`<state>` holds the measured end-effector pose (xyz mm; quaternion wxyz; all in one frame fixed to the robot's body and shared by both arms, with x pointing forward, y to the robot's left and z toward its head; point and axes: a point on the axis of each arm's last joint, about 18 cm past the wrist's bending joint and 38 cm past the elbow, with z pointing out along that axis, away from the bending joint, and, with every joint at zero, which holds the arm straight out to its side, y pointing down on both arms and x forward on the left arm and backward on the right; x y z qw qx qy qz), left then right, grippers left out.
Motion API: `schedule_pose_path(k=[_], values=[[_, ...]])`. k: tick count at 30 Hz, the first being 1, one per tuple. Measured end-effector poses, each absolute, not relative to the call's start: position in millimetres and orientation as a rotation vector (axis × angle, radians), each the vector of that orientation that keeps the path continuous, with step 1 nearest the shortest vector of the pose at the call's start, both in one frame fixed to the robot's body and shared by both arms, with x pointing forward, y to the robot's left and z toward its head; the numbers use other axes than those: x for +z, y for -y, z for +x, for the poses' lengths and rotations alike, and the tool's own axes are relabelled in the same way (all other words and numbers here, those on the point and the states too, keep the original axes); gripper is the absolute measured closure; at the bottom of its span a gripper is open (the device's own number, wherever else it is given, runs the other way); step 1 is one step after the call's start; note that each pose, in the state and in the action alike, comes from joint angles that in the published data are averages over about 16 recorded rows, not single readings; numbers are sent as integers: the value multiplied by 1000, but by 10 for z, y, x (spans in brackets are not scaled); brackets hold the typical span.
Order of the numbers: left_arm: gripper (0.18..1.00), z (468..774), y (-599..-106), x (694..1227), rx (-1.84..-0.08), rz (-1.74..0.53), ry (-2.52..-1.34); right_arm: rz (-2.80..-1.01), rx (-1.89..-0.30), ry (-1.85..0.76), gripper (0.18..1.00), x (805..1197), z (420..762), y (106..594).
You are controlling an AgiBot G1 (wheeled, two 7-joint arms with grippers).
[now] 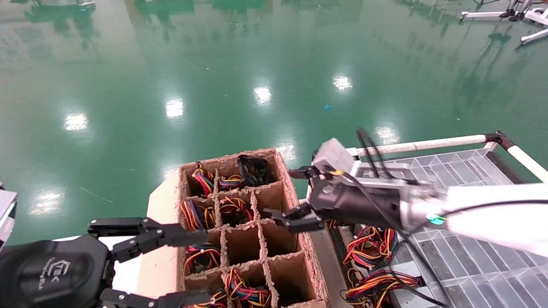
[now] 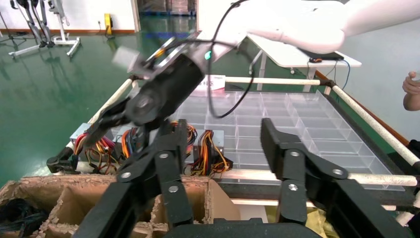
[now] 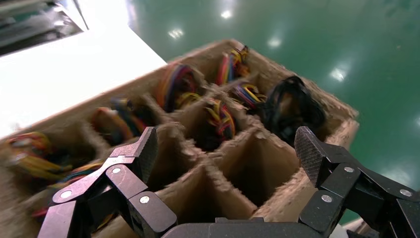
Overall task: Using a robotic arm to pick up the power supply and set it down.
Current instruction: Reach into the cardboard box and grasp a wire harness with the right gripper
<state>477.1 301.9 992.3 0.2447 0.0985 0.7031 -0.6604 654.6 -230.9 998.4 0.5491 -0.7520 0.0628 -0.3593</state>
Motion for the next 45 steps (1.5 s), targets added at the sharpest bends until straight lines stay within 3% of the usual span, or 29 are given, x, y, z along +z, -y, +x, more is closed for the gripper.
schedule_pose_path(k=[12, 24, 34, 45], values=[[407, 4771, -3019, 9923, -1803, 269, -1919, -1839, -911, -193, 182, 10017, 7142, 1727], [231, 4771, -3019, 9923, -1803, 269, -1919, -1840, -967, -228, 245, 9959, 7420, 1477], [189, 4771, -3019, 9923, -1803, 269, -1919, -1842, -1002, -253, 382, 9913, 7492, 1402], [184, 4771, -3019, 9923, -1803, 269, -1919, -1871, -1027, -284, 636, 9844, 7533, 1334]])
